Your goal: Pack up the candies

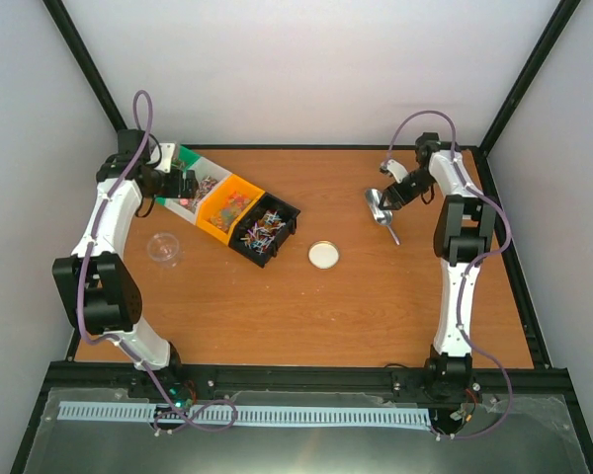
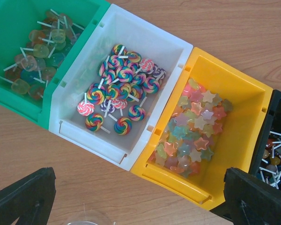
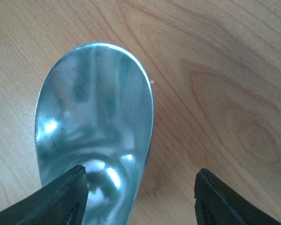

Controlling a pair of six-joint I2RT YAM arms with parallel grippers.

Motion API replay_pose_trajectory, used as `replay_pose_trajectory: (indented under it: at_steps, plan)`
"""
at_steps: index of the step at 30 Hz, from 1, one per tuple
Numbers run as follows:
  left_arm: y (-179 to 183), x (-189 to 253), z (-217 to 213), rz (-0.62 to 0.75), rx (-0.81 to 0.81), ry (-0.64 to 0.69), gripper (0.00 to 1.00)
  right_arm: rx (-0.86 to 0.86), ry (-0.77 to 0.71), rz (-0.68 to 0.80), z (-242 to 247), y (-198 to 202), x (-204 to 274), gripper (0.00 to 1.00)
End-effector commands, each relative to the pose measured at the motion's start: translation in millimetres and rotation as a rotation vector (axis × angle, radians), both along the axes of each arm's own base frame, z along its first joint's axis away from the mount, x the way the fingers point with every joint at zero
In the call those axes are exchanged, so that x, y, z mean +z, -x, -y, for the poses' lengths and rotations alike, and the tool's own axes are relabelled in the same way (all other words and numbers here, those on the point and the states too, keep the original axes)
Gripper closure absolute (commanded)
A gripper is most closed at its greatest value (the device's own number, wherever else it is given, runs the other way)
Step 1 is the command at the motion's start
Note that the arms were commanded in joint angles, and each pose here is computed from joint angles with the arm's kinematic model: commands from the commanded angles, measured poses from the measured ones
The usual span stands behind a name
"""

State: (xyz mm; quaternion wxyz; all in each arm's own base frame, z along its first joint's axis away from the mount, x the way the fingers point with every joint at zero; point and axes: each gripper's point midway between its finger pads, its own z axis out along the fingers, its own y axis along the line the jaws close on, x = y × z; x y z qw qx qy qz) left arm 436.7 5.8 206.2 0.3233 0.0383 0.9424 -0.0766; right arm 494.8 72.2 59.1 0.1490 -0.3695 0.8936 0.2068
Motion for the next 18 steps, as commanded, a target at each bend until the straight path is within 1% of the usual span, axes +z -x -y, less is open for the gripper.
replay_pose_trajectory:
  at_steps: [1, 7, 10, 13, 14, 16, 18]
  plan:
    - [0, 10, 1, 0.038, -0.018, -0.031, 0.00, -0.044, -0.029, -0.019, -9, -9, -1, 0.42]
    - [-1, 10, -1, 0.037, -0.024, -0.055, 0.00, -0.090, -0.079, -0.069, -16, -9, -11, 0.59]
    - [-1, 12, -1, 0.044, -0.035, -0.066, 0.00, -0.117, -0.096, -0.086, -18, -10, -14, 0.70]
    - [-1, 13, -2, 0.049, -0.038, -0.079, 0.00, -0.152, -0.118, -0.095, -20, -14, -13, 0.80]
    - [-1, 14, -3, 0.049, -0.038, -0.082, 0.00, -0.169, -0.127, -0.100, -21, -15, -11, 0.84]
    - [-1, 16, -3, 0.053, -0.040, -0.087, 0.00, -0.205, -0.141, -0.102, -22, -19, -6, 0.96]
    - [-2, 19, -3, 0.059, -0.044, -0.091, 0.00, -0.243, -0.164, -0.103, -24, -21, 3, 0.97]
